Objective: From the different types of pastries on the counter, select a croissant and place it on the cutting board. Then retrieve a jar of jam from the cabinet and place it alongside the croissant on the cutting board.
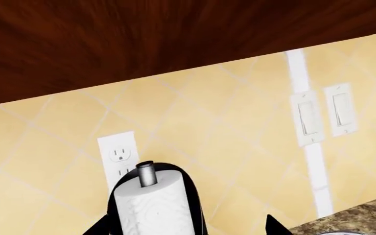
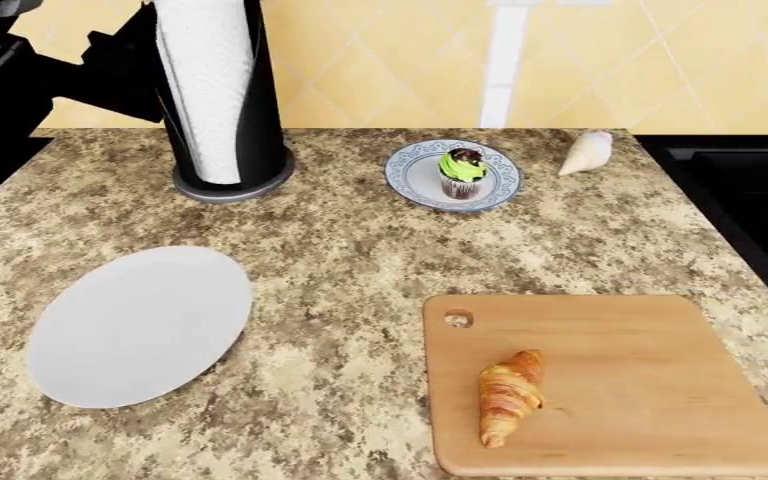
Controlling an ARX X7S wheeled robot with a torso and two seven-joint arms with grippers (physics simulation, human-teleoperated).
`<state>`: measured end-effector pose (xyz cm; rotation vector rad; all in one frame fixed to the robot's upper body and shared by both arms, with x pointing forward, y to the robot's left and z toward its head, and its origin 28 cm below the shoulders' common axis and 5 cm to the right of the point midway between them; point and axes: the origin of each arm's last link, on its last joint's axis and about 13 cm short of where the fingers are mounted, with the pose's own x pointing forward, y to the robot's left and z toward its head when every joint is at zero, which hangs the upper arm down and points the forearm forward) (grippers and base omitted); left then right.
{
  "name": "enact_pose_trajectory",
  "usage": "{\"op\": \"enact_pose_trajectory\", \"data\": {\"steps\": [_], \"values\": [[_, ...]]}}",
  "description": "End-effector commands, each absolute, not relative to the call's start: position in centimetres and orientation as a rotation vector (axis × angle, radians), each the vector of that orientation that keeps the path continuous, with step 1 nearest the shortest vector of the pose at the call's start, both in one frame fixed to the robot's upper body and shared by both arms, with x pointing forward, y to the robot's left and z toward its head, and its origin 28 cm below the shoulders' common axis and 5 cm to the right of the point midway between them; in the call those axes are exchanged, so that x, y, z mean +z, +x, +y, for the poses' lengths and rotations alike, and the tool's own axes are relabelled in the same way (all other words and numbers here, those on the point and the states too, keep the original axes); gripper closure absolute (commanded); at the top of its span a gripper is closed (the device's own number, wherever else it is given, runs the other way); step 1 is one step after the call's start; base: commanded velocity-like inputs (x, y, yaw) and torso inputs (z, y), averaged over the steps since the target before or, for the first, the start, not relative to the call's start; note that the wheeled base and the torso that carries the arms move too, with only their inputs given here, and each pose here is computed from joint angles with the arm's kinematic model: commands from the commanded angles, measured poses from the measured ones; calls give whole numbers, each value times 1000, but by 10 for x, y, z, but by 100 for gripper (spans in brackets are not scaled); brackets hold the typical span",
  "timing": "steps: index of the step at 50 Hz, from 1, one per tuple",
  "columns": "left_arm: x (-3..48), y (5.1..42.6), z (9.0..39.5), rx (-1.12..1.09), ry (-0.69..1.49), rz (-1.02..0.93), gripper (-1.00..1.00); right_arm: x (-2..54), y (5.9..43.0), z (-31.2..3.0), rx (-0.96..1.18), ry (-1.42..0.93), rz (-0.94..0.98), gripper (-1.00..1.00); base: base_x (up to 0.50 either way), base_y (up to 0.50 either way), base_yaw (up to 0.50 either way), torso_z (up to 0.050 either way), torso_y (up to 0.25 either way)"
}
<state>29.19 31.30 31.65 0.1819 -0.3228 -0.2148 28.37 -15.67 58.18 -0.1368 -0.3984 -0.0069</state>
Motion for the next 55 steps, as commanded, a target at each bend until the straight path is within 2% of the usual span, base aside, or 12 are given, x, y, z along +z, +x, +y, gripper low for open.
{"op": "enact_pose_trajectory", "data": {"steps": [1, 16, 26, 33, 40, 55], "values": [[318, 290, 315, -211, 179, -326, -100, 581, 285, -155, 2, -137, -394, -100, 0, -82, 0, 0, 0], [324, 302, 321, -142, 194, -353, -100, 575, 294, -148, 67, -78, -365, -100, 0, 0, 0, 0, 0], [356, 329, 337, 1, 215, -386, -100, 567, 295, -141, 228, -7, -261, -100, 0, 0, 0, 0, 0], [365, 357, 348, 72, 221, -308, -100, 559, 297, -134, 312, 14, -166, -100, 0, 0, 0, 0, 0], [372, 384, 366, 126, 161, -195, -100, 558, 299, -128, 335, -10, -152, -100, 0, 0, 0, 0, 0], [381, 367, 414, 42, 196, -60, -100, 558, 301, -125, 359, -59, -143, -100, 0, 0, 0, 0, 0]]}}
